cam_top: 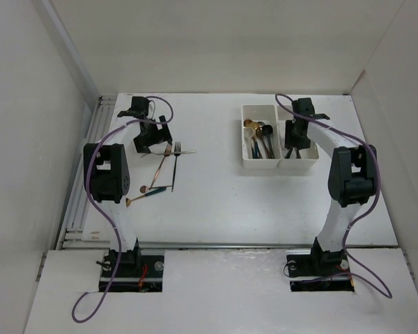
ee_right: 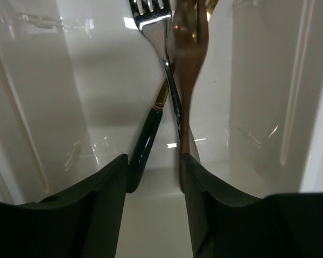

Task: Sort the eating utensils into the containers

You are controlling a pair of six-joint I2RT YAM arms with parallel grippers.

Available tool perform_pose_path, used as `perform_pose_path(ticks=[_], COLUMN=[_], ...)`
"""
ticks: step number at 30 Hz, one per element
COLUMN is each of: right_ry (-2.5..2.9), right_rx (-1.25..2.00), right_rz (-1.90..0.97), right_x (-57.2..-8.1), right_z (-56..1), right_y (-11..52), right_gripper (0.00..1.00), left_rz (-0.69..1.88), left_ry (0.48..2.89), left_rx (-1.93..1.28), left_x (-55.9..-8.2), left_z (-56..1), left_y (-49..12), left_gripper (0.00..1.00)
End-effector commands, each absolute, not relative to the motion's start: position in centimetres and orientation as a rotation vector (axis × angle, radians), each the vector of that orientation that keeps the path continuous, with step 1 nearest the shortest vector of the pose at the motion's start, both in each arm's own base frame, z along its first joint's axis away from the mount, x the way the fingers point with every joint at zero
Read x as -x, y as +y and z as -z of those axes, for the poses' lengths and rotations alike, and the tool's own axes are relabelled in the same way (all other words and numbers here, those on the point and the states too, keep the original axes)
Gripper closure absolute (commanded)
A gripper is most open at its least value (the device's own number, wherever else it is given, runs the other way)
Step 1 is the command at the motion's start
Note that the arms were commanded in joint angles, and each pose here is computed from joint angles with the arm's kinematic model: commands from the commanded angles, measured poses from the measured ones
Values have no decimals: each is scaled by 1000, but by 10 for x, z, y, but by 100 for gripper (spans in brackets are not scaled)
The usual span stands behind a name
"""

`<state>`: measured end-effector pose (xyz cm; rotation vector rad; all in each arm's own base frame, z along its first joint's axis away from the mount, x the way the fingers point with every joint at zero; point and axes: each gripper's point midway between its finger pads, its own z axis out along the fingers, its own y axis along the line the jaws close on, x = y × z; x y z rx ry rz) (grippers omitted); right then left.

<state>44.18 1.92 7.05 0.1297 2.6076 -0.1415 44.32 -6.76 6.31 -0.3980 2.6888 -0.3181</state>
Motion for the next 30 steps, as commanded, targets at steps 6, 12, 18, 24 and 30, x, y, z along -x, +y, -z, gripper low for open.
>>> perform_pose_path(ticks=[6,12,18,24,30], right_ry=[2469,2403,2354,2291,2265], right_rx=[-164,-151,-140,-138,-124], right_rz=[188,117,99,74,61], right_x=[-468,-475,-467,-463,-461], right_z=[-133,-153,-169,-185,-196], right_y=[10,19,19,21,22], right_gripper=[49,49,49,49,49], left_rz=[315,371,324,310,265], left_ry=[2716,2785,2802,2811,2839], left_rx=[454,537,568,603,604], left_x=[-436,-417,-432,-433,-430], left_z=[-61,-36,-18,-6,8], left_y=[-66,-74,-65,-51,-41], left_gripper=[8,10,19,53,74])
